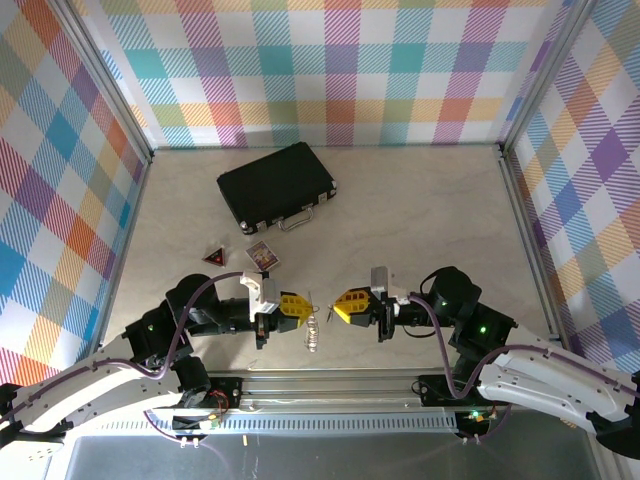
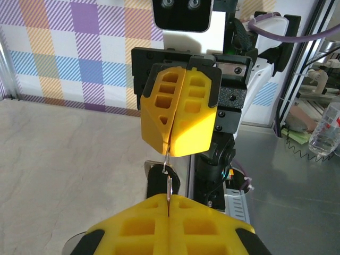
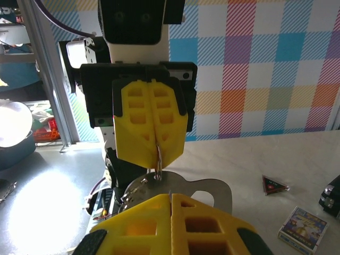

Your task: Put the keys on the keyring

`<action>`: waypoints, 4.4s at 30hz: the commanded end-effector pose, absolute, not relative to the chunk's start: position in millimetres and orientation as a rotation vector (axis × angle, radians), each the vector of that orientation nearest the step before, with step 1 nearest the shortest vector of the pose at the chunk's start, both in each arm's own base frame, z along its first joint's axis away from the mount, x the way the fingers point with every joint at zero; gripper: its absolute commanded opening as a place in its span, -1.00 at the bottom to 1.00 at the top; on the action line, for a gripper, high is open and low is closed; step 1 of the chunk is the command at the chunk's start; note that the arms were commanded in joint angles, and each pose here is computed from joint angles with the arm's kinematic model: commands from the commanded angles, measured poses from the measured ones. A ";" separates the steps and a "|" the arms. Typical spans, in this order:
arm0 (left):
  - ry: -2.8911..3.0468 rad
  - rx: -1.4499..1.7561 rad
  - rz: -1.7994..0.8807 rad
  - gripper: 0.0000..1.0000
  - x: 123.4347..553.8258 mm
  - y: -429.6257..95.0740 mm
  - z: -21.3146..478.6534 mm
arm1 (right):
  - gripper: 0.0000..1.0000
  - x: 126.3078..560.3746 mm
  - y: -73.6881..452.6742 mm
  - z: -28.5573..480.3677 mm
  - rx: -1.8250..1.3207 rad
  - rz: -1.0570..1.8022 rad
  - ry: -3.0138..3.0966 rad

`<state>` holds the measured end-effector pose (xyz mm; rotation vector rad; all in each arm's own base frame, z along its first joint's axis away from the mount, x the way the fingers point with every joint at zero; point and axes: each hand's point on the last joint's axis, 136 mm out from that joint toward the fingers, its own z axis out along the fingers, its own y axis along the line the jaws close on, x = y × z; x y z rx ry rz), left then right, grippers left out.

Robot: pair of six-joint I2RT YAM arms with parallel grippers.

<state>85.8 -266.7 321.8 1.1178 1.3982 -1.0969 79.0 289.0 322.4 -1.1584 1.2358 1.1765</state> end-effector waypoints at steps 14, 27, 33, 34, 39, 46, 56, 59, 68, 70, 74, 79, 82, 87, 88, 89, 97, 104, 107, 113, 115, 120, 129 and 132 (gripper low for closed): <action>1.338 1.064 -1.075 -1.00 90.9 -262.6 334.0 | -1.00 71.4 303.6 349.5 -1.194 1.070 1.129; 1.336 1.043 -1.065 -1.00 91.7 -257.7 334.7 | -1.00 74.5 306.2 350.4 -1.168 1.018 1.127; 1.338 1.035 -1.064 -1.00 92.1 -256.7 333.0 | -1.00 75.5 309.8 348.2 -1.173 1.013 1.133; 1.336 1.034 -1.064 -1.00 91.9 -256.3 333.6 | -1.00 75.5 309.9 348.4 -1.172 1.013 1.132; 1.333 1.036 -1.064 -1.00 91.3 -256.0 335.0 | -1.00 76.7 310.2 349.3 -1.164 1.010 1.129; 1.334 1.034 -1.064 -1.00 91.7 -256.3 335.1 | -1.00 78.7 311.9 350.9 -1.161 1.008 1.153; 1.332 1.034 -1.061 -1.00 92.7 -257.3 335.3 | -1.00 76.1 313.5 351.9 -1.164 1.037 1.156; 1.332 1.032 -1.058 -1.00 93.0 -256.8 335.1 | -1.00 75.7 312.4 352.2 -1.159 1.043 1.158; 1.332 1.024 -1.054 -1.00 93.5 -255.3 335.4 | -1.00 79.2 310.5 351.4 -1.140 1.039 1.199; 1.332 1.022 -1.056 -1.00 93.6 -255.5 335.4 | -1.00 80.0 311.6 349.9 -1.141 1.039 1.209; 1.327 1.022 -1.057 -1.00 93.5 -255.8 336.4 | -1.00 81.2 313.1 349.0 -1.141 1.037 1.217; 1.326 1.024 -1.059 -1.00 93.1 -256.2 336.2 | -1.00 82.7 315.0 349.0 -1.137 1.037 1.225; 1.327 1.025 -1.060 -1.00 93.0 -256.4 335.4 | -1.00 83.4 316.2 347.7 -1.136 1.038 1.233; 1.329 1.023 -1.053 -1.00 93.7 -255.6 335.3 | -1.00 85.1 314.4 349.6 -1.127 1.028 1.240; 1.327 1.022 -1.053 -1.00 93.6 -255.2 335.7 | -1.00 85.4 313.2 350.2 -1.123 1.025 1.241; 1.327 1.023 -1.053 -1.00 93.4 -255.0 334.9 | -1.00 86.4 311.9 350.2 -1.099 1.045 1.267; 1.325 1.018 -1.050 -1.00 93.7 -254.1 335.6 | -1.00 85.1 307.4 352.6 -1.065 1.077 1.272; 1.319 1.015 -1.054 -1.00 93.7 -254.7 336.3 | -1.00 80.9 310.9 352.9 -1.074 1.117 1.268; 1.319 1.014 -1.054 -1.00 93.8 -254.5 336.2 | -1.00 79.4 312.1 352.7 -1.074 1.131 1.257; 1.320 1.011 -1.049 -1.00 94.2 -253.5 336.9 | -1.00 77.7 315.4 351.5 -1.084 1.149 1.260; 1.318 1.009 -1.048 -1.00 94.6 -253.6 337.5 | -1.00 78.1 317.2 348.8 -1.090 1.150 1.266; 1.315 1.010 -1.045 -1.00 95.0 -254.2 338.0 | -1.00 78.3 319.8 347.9 -1.096 1.153 1.271; 1.315 1.010 -1.041 -1.00 95.2 -253.6 337.6 | -1.00 79.3 317.8 350.7 -1.084 1.147 1.267; 1.319 1.009 -1.038 -1.00 95.4 -253.1 337.0 | -1.00 79.8 314.7 352.7 -1.071 1.144 1.265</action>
